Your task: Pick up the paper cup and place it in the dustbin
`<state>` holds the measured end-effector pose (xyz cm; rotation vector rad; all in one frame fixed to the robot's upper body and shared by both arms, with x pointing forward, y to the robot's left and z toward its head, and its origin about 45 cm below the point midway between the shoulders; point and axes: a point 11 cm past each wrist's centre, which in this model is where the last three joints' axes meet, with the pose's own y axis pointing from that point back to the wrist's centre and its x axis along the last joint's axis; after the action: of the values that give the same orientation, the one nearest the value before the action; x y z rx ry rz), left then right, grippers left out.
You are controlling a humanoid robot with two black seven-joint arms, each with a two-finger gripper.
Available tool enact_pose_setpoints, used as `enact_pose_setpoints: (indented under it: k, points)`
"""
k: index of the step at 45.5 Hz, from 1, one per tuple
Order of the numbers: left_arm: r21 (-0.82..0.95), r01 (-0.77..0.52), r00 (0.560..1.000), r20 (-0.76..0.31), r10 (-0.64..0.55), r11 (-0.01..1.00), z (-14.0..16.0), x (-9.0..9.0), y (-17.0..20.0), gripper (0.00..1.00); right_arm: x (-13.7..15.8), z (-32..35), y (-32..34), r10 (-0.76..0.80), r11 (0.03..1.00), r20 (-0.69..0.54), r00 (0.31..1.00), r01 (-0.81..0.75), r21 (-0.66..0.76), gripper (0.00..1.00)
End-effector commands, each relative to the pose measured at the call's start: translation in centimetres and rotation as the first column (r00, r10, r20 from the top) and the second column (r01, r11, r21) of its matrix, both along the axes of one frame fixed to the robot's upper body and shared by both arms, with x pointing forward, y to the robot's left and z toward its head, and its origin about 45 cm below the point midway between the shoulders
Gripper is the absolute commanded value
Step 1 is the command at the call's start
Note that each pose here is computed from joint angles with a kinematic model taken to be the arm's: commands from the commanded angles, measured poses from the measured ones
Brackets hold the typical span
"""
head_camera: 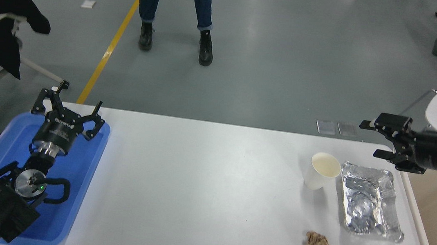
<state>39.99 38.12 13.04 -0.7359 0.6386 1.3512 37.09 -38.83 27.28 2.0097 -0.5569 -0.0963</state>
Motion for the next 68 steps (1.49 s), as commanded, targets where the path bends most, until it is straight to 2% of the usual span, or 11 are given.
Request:
enact_pose_setpoints:
  k: [1, 9, 18, 26, 47, 60, 68]
  points:
    - [0.0, -0.002, 1.0, 0.001, 0.002, 1.0, 0.0, 0.0, 0.0, 1.0, 0.4, 4.6, 1.6, 0.098, 0.907, -0.212, 0.972, -0.175, -0.382, 1.0]
    - [0.001, -0.003, 1.0, -0.001, 0.003, 1.0, 0.0, -0.1, 0.1, 1.0, 2.2, 8.9, 3.1, 0.116, 0.825, -0.152, 0.981, -0.181, -0.536, 1.0]
    - [0.001, -0.003, 1.0, -0.001, 0.003, 1.0, 0.0, -0.1, 0.1, 1.0, 3.7, 12.4, 6.4, 0.193, 0.775, -0.093, 0.977, -0.21, -0.596, 1.0]
    - [0.001, -0.003, 1.0, -0.001, 0.003, 1.0, 0.0, -0.1, 0.1, 1.0, 4.1, 12.7, 8.4, 0.245, 0.734, -0.102, 0.964, -0.253, -0.63, 1.0]
    - [0.001, 0.001, 1.0, 0.001, -0.001, 1.0, 0.0, 0.0, 0.0, 1.0, 4.4, 9.2, 8.5, 0.25, 0.736, -0.158, 0.955, -0.293, -0.61, 1.0]
    - [0.001, 0.001, 1.0, 0.001, -0.001, 1.0, 0.0, 0.0, 0.0, 1.0, 5.1, 8.2, 8.4, 0.243, 0.753, -0.146, 0.959, -0.281, -0.595, 1.0]
    - [0.001, 0.001, 1.0, 0.001, -0.001, 1.0, 0.0, 0.0, 0.0, 1.0, 4.4, 3.3, 9.0, 0.248, 0.79, -0.211, 0.945, -0.323, -0.52, 1.0]
